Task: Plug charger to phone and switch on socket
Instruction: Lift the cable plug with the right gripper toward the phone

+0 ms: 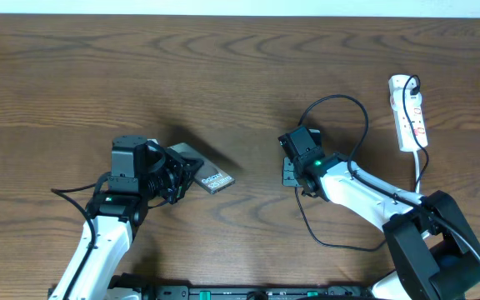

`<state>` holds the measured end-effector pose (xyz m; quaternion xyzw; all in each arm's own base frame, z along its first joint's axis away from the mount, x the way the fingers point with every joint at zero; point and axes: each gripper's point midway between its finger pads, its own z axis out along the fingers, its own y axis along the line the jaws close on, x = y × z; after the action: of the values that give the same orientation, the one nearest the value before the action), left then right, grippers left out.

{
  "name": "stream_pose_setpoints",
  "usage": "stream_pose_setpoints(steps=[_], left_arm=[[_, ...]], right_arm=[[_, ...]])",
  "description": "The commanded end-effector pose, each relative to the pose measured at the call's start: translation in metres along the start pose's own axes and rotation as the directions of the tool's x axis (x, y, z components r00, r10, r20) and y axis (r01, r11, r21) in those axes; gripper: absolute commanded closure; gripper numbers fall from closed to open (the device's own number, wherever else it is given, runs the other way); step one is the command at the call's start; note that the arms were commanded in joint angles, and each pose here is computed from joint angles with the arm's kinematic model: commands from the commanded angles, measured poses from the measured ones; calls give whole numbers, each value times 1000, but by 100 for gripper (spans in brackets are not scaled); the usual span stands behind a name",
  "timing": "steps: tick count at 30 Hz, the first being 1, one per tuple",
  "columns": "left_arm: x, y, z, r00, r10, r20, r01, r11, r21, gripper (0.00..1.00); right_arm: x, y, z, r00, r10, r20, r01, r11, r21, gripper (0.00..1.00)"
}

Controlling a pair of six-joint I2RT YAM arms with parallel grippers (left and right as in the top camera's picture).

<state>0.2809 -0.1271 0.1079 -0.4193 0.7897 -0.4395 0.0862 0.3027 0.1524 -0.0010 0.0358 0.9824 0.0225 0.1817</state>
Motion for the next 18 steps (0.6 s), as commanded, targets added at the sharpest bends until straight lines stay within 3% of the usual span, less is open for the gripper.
stream_pose_setpoints(steps=[1, 3, 10, 14, 18], left_arm=[[14, -11, -3, 997, 26, -74, -23, 999, 41, 92], [20, -13, -4, 993, 28, -111, -23, 998, 51, 92], [45, -22, -9, 965, 54, -255, -28, 994, 105, 92], [50, -42, -13, 949, 159, -271, -104, 973, 204, 93], [50, -81, -17, 919, 307, -248, -200, 905, 376, 92]], right_arm=[[3, 1, 5, 1000, -1, -9, 1, 1000, 2, 91], [3, 3, 4, 1000, 1, -11, -1, 1000, -11, 99], [-7, 32, -29, 998, 19, -53, -31, 973, -229, 99], [-14, 34, -81, 999, -8, -45, -11, 918, -397, 99], [-7, 38, -137, 995, -99, -10, 74, 808, -584, 99]])
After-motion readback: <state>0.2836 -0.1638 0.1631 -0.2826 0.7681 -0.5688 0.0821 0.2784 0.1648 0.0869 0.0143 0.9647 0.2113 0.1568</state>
